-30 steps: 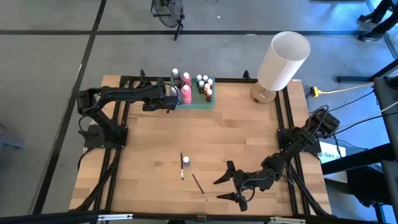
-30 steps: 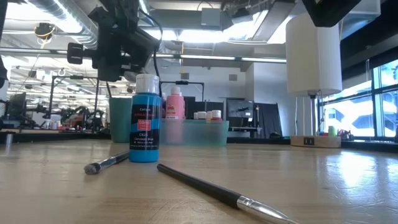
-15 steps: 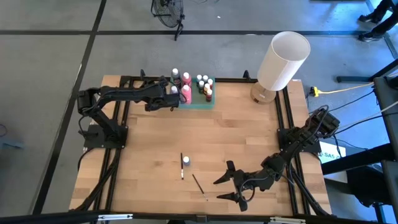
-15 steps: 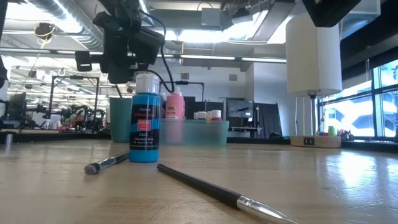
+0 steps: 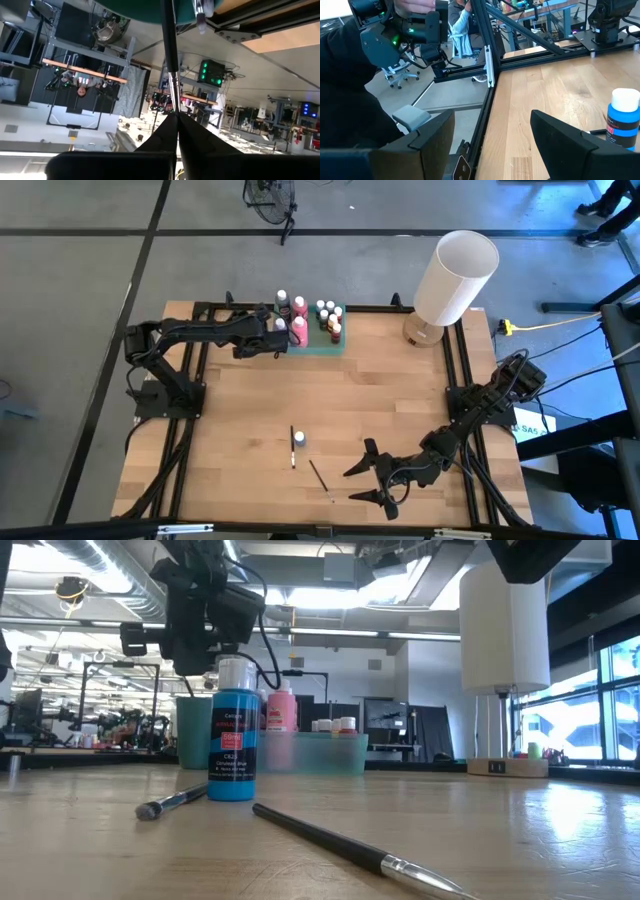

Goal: Pick & Place Paint Supplies
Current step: Put the silver paintbrush into the green cup, then put the small blue paint bottle into the green bin

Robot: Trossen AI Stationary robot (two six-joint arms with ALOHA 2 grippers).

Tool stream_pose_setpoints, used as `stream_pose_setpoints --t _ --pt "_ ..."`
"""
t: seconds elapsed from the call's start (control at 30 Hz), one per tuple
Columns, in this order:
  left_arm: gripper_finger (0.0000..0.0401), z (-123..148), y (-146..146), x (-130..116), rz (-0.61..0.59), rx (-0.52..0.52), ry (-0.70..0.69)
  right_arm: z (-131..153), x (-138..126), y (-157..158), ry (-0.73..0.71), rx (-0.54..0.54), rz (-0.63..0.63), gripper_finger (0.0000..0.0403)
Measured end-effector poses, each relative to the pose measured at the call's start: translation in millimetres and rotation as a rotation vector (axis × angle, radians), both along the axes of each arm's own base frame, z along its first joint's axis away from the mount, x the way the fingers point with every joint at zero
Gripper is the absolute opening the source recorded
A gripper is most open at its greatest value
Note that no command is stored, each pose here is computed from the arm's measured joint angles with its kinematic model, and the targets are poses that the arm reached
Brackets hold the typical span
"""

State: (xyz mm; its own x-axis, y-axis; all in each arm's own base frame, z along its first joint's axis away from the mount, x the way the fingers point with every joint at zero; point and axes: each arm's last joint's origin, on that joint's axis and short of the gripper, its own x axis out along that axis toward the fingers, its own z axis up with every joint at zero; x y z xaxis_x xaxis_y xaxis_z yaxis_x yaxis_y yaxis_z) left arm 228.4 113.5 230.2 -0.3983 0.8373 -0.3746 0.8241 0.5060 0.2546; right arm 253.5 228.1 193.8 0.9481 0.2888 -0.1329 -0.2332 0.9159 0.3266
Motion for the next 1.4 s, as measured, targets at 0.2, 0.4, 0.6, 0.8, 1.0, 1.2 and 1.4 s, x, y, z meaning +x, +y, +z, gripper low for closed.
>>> stream_pose_setpoints --t 0.2,0.4,0.6,0.8,1.0,1.2,1.4 --pt "0.0004 -1.2 -0.1 0.6 0.013 -0.030 -0.032 0.0 0.0 0.0 0.000 0.000 0.000 0.0265" --pt "0.0006 -3.3 5.9 12.2 0.032 0.020 -0.221 0.0 0.0 0.0 0.000 0.000 0.000 0.0265" --pt "0.0022 -2.8 8.2 17.7 0.010 0.047 -0.248 -0.8 0.0 -0.2 0.006 -0.006 0.000 0.0265" --pt "0.0034 -2.1 8.4 17.6 0.003 0.065 -0.229 -0.8 -0.1 0.0 0.006 -0.006 0.003 0.0265" --pt "0.0044 -1.7 8.6 17.9 0.017 0.096 -0.261 -0.7 0.0 -0.1 0.006 -0.005 0.002 0.0265" --pt "0.0046 2.0 9.9 18.1 -0.011 0.187 -0.183 -0.7 -0.1 0.0 0.006 -0.005 0.002 0.0265" --pt "0.0039 24.5 6.4 25.3 0.001 0.337 -0.329 -0.7 -0.1 0.0 0.006 -0.006 0.002 0.0265"
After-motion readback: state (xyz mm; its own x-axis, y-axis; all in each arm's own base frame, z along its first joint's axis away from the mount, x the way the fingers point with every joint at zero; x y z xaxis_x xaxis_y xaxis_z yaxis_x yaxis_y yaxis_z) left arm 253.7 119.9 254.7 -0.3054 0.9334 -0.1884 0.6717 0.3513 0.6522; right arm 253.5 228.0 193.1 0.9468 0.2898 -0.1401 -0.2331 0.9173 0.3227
